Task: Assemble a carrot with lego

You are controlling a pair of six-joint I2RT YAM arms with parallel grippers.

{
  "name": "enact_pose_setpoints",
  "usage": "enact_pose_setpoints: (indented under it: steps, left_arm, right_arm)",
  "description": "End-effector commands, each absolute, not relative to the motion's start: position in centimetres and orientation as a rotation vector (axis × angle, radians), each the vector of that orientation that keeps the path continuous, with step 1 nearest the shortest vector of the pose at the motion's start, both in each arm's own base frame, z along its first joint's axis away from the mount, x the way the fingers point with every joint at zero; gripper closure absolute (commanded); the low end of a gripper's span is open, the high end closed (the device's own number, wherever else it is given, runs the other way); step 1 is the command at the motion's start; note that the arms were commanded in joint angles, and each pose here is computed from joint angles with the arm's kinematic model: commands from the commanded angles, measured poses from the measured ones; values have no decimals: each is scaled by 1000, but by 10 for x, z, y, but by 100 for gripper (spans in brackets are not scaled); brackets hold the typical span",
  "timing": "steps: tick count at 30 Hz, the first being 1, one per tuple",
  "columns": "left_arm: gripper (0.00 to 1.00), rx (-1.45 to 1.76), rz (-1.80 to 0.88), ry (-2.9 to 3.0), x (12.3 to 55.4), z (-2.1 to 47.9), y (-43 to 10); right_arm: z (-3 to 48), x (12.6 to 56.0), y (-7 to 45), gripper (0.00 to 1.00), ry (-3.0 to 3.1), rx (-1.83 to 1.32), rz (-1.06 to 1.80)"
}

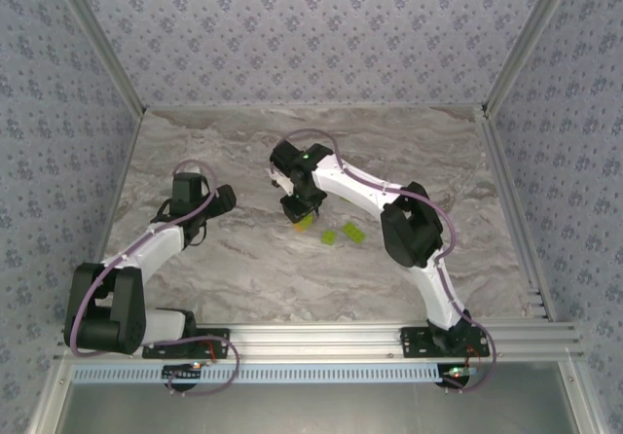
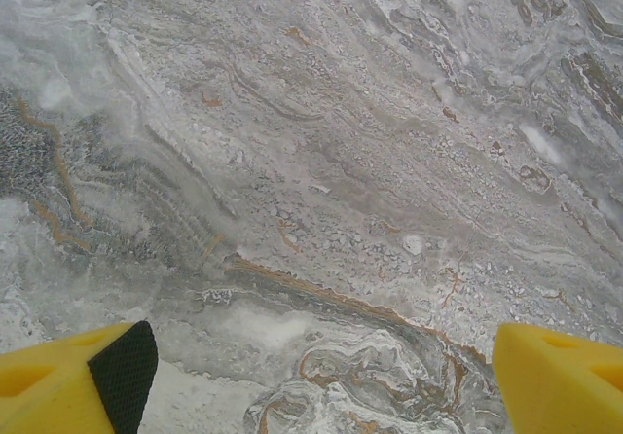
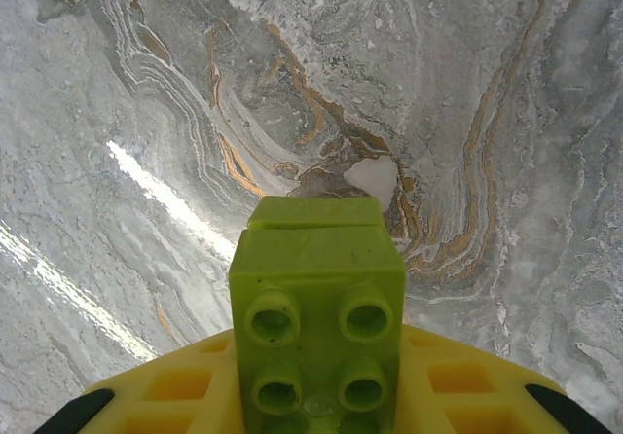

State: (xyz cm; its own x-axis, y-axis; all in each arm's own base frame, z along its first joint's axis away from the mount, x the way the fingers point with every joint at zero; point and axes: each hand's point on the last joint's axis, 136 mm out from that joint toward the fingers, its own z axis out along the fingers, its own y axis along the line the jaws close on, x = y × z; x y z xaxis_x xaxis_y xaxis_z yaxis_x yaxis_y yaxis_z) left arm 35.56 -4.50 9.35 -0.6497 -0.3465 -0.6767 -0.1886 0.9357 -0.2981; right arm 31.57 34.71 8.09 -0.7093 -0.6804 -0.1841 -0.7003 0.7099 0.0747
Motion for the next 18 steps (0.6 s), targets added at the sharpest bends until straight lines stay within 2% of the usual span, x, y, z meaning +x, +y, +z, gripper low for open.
enact_pose_setpoints:
  steps: [1, 18]
  left_arm:
    - [9, -359, -242, 2266, 361, 101, -43]
    - [9, -358, -239, 2268, 361, 100, -43]
  right_arm:
    - [44, 292, 334, 66, 2876, -1218, 125]
    - [7, 273, 323, 67, 2959, -1254, -16]
